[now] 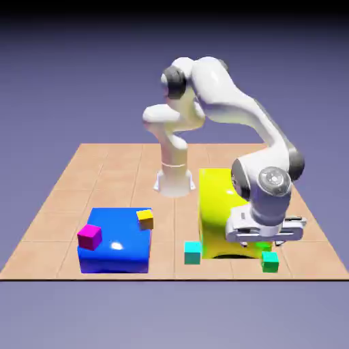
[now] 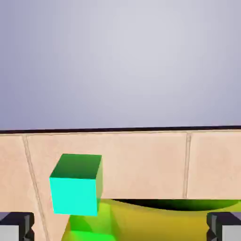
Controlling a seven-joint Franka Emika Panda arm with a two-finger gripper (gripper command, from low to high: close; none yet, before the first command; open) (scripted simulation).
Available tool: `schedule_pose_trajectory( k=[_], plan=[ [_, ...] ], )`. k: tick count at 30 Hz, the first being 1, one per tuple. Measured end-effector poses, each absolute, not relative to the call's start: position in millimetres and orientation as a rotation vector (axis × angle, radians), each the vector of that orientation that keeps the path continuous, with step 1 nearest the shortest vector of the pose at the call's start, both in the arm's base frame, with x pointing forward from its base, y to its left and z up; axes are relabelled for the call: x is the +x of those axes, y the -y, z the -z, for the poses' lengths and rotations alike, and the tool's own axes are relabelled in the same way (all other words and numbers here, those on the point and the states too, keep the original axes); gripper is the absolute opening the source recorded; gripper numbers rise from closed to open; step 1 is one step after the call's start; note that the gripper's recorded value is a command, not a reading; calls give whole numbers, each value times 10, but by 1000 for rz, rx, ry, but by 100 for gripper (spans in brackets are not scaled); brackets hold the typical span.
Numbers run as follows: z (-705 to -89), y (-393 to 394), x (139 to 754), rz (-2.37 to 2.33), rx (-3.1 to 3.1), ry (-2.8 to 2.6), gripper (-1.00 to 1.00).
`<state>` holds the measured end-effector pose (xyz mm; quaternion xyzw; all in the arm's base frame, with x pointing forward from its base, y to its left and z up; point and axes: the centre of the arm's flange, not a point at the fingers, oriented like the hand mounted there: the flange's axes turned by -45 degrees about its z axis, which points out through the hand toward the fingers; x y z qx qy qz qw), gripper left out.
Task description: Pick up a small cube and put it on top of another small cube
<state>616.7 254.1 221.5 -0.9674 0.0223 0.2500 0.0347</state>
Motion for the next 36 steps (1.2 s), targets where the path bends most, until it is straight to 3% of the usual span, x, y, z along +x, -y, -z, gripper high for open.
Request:
schedule_pose_trajectory(
  k=[7,13,14,21,28,36],
  plan=[
    [-1532,-2945,6055,-1148,-2895,-80,0],
    [-1006,-2990,5749,-1177,-2889,-81,0],
    [-925,-2989,5691,-1178,-2889,-81,-100],
    [-1501,-2863,6095,-1173,-2886,-90,-100],
    [-2109,-19,6783,-1131,-2839,-297,-100],
    [-3060,2939,6095,-1109,-2723,-549,-100]
  ],
)
